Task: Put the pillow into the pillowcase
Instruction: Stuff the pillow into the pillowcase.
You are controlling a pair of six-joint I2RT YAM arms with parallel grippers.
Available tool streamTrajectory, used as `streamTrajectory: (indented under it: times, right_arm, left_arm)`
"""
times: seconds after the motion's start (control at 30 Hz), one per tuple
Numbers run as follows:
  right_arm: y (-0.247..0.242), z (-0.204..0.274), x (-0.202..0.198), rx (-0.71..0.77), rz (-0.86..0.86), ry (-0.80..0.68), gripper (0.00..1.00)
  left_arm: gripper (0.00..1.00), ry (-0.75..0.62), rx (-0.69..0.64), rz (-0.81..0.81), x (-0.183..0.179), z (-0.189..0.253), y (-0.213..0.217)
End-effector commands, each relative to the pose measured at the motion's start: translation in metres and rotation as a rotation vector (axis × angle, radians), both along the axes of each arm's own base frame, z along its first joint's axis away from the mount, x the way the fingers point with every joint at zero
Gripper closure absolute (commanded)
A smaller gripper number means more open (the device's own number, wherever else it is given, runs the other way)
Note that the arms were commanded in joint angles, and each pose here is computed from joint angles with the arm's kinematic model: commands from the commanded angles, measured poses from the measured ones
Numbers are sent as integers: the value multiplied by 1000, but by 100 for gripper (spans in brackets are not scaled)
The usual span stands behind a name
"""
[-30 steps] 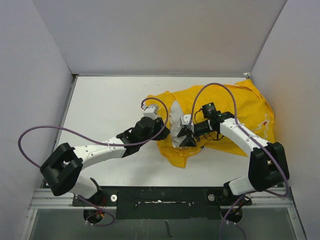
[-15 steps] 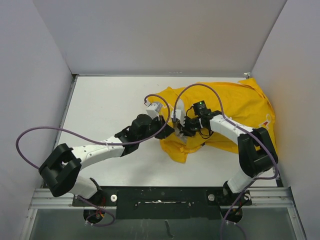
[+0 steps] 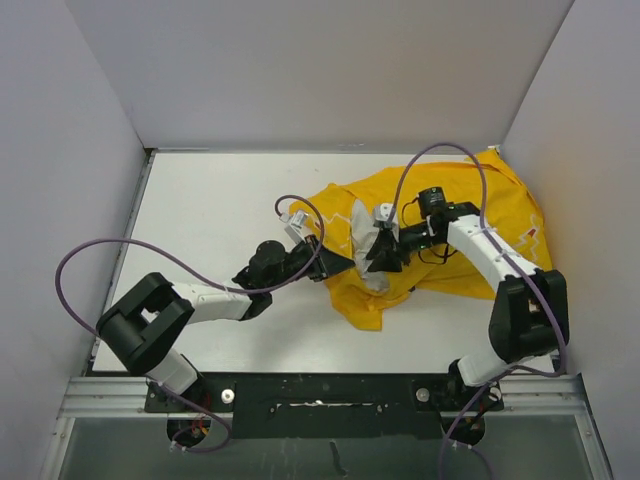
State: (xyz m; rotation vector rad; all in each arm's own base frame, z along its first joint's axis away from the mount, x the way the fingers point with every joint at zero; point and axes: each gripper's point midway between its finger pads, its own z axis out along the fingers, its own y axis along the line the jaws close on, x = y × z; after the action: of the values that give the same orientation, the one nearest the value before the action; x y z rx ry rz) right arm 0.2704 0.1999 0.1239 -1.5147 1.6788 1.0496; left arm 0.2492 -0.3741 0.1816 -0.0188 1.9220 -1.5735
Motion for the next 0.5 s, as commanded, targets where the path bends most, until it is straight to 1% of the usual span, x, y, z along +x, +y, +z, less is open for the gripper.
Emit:
streamTrajectory:
  times: [0.0, 0.07, 0.13, 0.17, 0.2, 0.23, 0.27, 0.33, 0.37, 0.4, 0.47]
  right_arm:
    - [2, 105, -26, 200, 162, -321, 65]
    - [3, 118, -23, 186, 144, -378, 59]
    - [4, 114, 1, 96, 36, -411, 45]
    - [5, 110, 19, 40, -29, -456, 40]
    - [5, 103, 35, -13, -87, -484, 38]
    - [4, 95, 52, -59, -144, -491, 40]
    - [2, 85, 66, -99, -199, -469, 48]
    - [-4, 50, 91, -170, -293, -370, 68]
    - [-9, 29, 101, -202, -348, -306, 79]
    - [-13, 7, 107, -223, -390, -243, 88]
    - [-14, -34, 100, -259, -401, -121, 94]
  left_arm:
    - [100, -64, -176, -85, -6, 41, 0]
    - [100, -81, -170, -89, -5, 42, 2]
    - [100, -100, -170, -103, -6, 47, 1]
    - [100, -110, -173, -115, -7, 50, 0]
    - [100, -127, -180, -128, -8, 54, -1]
    - [100, -162, -198, -145, -11, 62, -2]
    - [100, -196, -217, -168, -15, 71, -2]
    - [100, -260, -255, -210, -22, 87, -2]
    - [100, -288, -273, -228, -25, 96, -2]
    - [100, -314, -288, -243, -28, 105, -1]
    - [100, -356, -313, -260, -31, 123, -2]
